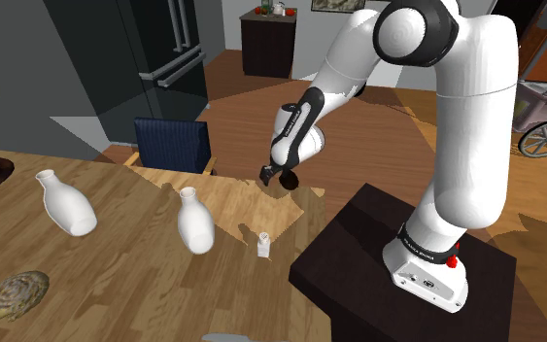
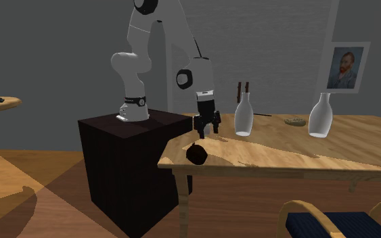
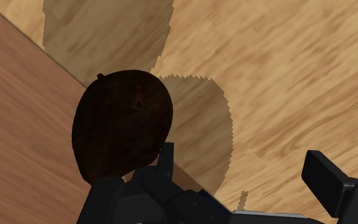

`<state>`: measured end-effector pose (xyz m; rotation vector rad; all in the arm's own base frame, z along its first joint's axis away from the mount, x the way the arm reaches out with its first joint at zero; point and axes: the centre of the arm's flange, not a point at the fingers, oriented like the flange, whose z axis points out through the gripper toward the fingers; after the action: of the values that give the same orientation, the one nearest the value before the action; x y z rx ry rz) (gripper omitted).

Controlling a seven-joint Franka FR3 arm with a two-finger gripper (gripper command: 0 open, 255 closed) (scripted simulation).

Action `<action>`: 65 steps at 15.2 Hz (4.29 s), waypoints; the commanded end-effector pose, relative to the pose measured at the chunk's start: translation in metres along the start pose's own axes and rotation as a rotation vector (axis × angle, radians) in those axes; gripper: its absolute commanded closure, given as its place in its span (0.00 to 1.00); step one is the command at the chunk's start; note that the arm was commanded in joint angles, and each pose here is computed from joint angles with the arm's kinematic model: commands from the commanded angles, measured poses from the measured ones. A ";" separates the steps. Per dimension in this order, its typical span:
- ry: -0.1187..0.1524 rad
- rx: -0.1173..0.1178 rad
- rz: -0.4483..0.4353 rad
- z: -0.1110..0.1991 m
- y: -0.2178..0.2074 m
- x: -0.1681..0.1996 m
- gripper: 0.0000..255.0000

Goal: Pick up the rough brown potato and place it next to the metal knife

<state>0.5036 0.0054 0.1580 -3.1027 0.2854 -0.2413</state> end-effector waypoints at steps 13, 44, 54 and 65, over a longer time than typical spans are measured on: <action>0.000 0.000 0.000 0.000 0.000 0.000 0.00; -0.229 -0.216 0.591 0.067 0.095 0.082 1.00; -0.229 -0.216 0.591 0.035 0.094 0.087 1.00; -0.229 -0.216 0.591 -0.022 0.092 0.095 1.00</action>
<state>0.5760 -0.1027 0.1859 -3.0188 1.2504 0.1664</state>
